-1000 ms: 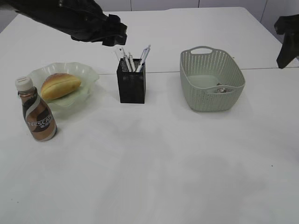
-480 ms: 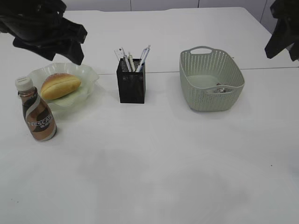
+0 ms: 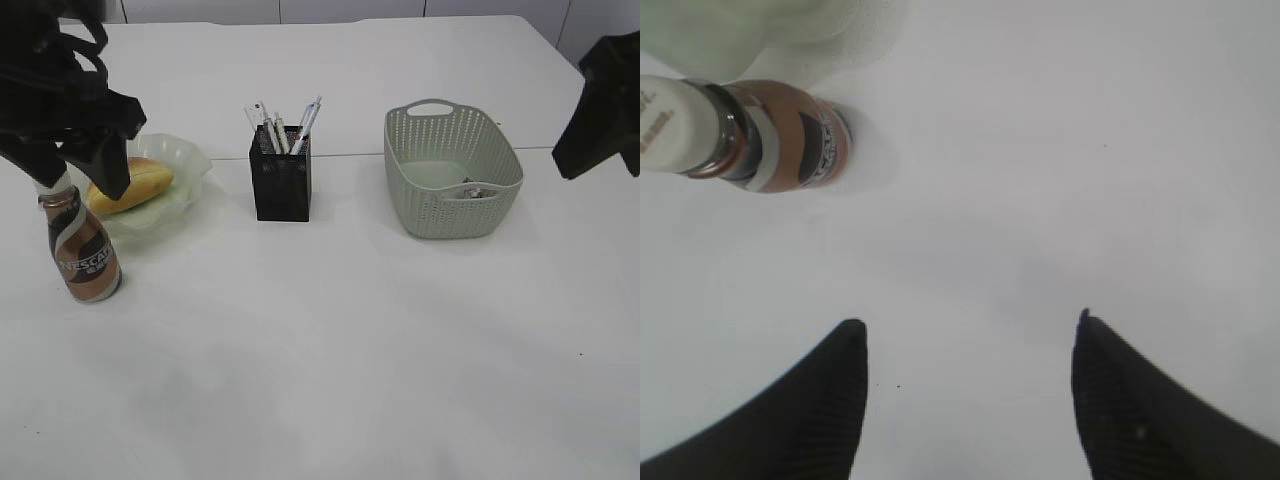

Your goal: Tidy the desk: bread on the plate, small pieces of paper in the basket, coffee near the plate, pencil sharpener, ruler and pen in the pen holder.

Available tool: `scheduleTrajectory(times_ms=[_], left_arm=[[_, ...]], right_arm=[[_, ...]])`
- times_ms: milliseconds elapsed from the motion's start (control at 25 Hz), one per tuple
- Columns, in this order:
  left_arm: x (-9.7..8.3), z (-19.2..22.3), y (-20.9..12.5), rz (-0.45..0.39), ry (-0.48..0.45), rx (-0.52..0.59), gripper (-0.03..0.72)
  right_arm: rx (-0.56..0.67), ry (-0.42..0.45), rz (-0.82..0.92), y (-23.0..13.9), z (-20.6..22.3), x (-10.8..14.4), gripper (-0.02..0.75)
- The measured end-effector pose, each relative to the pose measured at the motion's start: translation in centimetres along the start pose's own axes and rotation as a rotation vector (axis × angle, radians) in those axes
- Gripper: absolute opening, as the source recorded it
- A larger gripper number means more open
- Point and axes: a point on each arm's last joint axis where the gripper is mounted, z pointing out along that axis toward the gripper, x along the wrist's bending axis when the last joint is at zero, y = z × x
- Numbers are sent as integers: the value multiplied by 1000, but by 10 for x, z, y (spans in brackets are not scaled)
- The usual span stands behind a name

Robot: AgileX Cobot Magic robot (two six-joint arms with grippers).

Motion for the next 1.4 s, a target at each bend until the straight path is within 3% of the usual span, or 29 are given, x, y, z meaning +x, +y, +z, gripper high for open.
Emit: scheduleTrajectory(times_ms=[360, 480, 680, 880, 1000, 1400], left_arm=[[2, -70, -28, 4, -90, -162, 470], [-6, -95, -57, 76, -134, -230, 452], [-15, -101, -116, 184, -231, -381, 426], [11, -93, -177, 206, -255, -574, 423], [25, -77, -212, 214, -242, -600, 423], [61, -59, -284, 205, -232, -819, 424]], right_arm=[[-104, 82, -37, -41, -38, 14, 470], [-153, 82, -57, -65, -54, 17, 470], [-248, 45, -92, -119, -76, 16, 470], [-366, -8, -150, -175, -89, 13, 471], [-424, -30, -176, -203, -88, 11, 471], [-487, -34, -301, -253, -54, 7, 471]])
